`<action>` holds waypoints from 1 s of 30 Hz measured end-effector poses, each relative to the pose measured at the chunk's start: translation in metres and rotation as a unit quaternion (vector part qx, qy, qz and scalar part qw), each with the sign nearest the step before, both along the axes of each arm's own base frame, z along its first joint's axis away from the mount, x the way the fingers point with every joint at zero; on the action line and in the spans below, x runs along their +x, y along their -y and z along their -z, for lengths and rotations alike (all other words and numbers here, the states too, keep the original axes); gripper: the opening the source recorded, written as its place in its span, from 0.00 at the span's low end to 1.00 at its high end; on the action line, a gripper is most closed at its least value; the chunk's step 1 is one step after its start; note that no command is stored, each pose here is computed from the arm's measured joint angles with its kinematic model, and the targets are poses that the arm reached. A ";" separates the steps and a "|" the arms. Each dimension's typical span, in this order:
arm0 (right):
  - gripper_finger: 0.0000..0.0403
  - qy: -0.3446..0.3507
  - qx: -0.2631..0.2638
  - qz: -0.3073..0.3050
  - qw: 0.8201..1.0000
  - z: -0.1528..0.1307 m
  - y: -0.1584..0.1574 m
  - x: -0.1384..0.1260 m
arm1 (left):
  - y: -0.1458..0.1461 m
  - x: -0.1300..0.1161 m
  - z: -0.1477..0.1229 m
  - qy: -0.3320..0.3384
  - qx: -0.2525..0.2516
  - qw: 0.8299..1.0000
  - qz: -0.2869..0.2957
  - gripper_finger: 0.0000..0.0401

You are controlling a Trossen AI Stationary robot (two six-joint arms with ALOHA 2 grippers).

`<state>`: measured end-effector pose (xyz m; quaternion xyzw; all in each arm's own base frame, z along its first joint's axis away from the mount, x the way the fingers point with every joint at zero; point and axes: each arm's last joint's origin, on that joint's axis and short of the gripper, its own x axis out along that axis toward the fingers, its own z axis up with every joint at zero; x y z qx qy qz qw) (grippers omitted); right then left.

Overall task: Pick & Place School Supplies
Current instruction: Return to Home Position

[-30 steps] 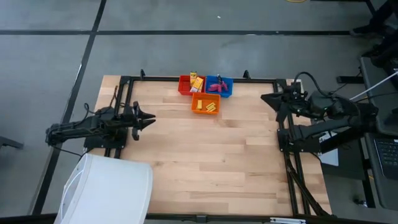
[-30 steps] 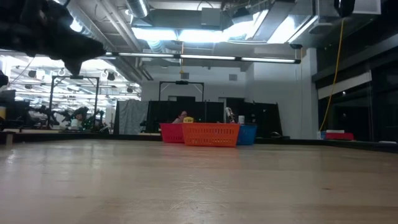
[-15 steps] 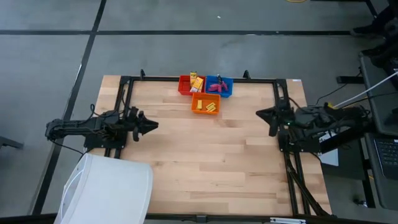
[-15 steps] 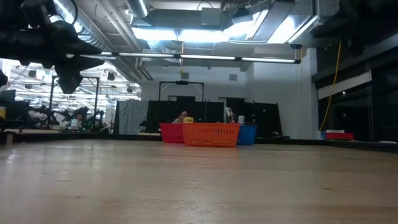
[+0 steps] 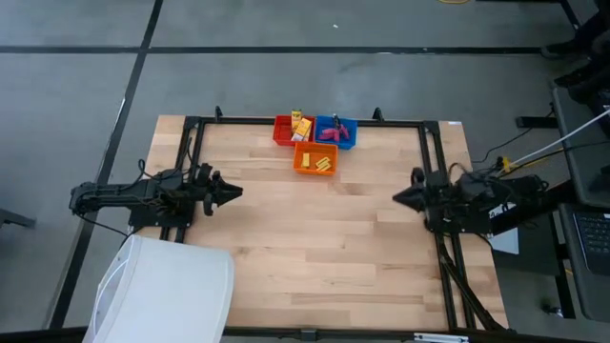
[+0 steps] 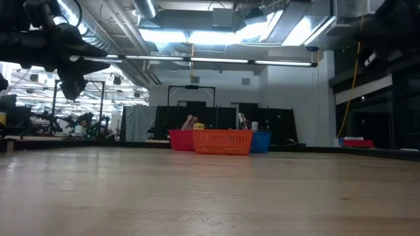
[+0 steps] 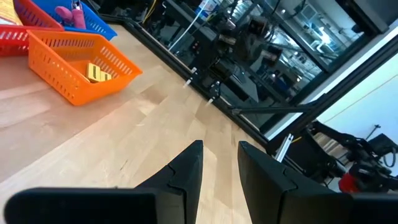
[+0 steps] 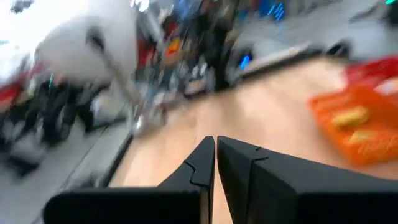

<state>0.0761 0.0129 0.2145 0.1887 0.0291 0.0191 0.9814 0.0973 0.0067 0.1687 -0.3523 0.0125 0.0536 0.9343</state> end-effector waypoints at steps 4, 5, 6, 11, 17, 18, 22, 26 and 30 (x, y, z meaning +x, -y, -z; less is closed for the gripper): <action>0.06 -0.021 -0.022 -0.062 0.998 0.007 -0.003 0.000 | 0.000 0.000 0.000 0.000 0.000 1.000 0.000 0.24; 0.06 -0.016 -0.028 -0.074 0.997 0.007 -0.004 0.000 | 0.000 0.000 0.000 0.002 0.000 1.000 0.000 0.24; 0.06 -0.017 -0.033 -0.082 0.996 0.009 -0.005 0.000 | 0.000 0.000 0.000 0.001 0.000 1.000 0.000 0.24; 0.06 -0.018 -0.062 -0.086 0.994 0.021 -0.006 0.005 | 0.000 0.000 0.000 0.000 0.000 1.000 0.000 0.24; 0.06 0.031 -0.071 -0.138 0.987 0.041 -0.011 0.015 | 0.000 0.000 0.000 0.000 0.000 1.000 0.000 0.24; 0.06 0.051 -0.071 -0.139 0.986 0.040 -0.011 0.016 | 0.000 0.000 0.000 0.000 0.000 1.000 0.000 0.24; 0.04 0.062 -0.100 -0.098 0.988 0.044 -0.008 0.018 | 0.000 0.000 0.000 0.000 0.000 1.000 0.000 0.24; 0.03 0.052 -0.150 -0.015 0.987 0.044 -0.001 0.020 | 0.000 0.000 0.000 0.000 0.000 1.000 0.000 0.24; 0.03 0.053 -0.154 0.008 0.987 0.043 0.002 0.020 | 0.000 0.000 0.000 0.000 0.000 1.000 0.000 0.24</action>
